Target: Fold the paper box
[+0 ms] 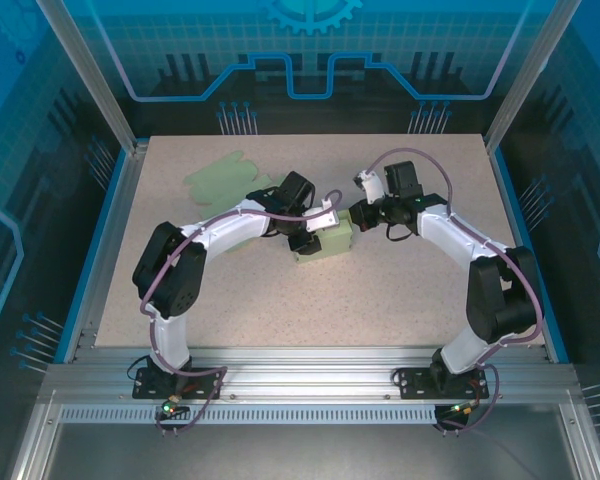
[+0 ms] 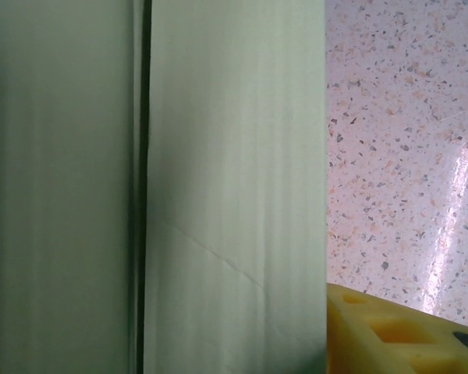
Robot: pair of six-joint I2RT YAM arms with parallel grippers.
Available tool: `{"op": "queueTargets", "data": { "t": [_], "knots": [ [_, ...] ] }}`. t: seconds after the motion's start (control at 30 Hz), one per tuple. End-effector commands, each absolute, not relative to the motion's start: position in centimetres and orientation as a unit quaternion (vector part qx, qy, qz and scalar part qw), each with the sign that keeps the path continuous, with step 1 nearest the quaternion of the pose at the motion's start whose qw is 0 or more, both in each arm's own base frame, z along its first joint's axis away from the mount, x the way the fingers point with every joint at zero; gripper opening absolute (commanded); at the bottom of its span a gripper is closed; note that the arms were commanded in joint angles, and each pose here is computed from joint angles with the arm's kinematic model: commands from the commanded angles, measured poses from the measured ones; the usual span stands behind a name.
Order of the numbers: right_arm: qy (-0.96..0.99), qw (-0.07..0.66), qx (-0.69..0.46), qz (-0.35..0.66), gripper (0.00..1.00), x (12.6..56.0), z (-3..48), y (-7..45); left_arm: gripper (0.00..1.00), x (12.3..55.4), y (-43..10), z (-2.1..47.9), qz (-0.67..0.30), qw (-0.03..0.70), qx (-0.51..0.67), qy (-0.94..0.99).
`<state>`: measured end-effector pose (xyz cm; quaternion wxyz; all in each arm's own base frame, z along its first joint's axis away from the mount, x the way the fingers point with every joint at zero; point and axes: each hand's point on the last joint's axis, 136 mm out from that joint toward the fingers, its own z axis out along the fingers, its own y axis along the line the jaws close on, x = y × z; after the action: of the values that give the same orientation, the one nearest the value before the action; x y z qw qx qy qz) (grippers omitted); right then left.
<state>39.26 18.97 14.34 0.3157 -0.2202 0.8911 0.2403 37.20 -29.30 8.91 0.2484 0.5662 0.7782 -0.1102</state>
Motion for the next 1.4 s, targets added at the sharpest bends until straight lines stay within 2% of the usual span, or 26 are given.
{"op": "queueTargets", "data": {
  "t": [0.0,0.43,1.03,1.2,1.37],
  "knots": [
    [0.898,0.294,-0.223,0.241,0.02,38.5,13.7,20.3,0.54,37.2,-29.6,8.2,-0.115,0.236,0.561,0.785],
    [0.914,0.274,-0.155,0.254,0.00,37.6,11.9,20.8,0.51,38.1,-29.4,7.8,-0.102,0.240,0.546,0.796],
    [0.932,0.252,-0.158,0.206,0.00,35.8,9.1,19.0,0.51,38.9,-28.9,7.6,-0.084,0.240,0.530,0.809],
    [0.932,0.259,-0.156,0.199,0.00,35.7,8.7,18.7,0.59,39.2,-28.8,8.2,-0.088,0.247,0.517,0.815],
    [0.929,0.269,-0.156,0.199,0.00,36.3,9.4,18.9,0.79,39.3,-29.0,9.3,-0.091,0.257,0.506,0.818]
  ]
}}
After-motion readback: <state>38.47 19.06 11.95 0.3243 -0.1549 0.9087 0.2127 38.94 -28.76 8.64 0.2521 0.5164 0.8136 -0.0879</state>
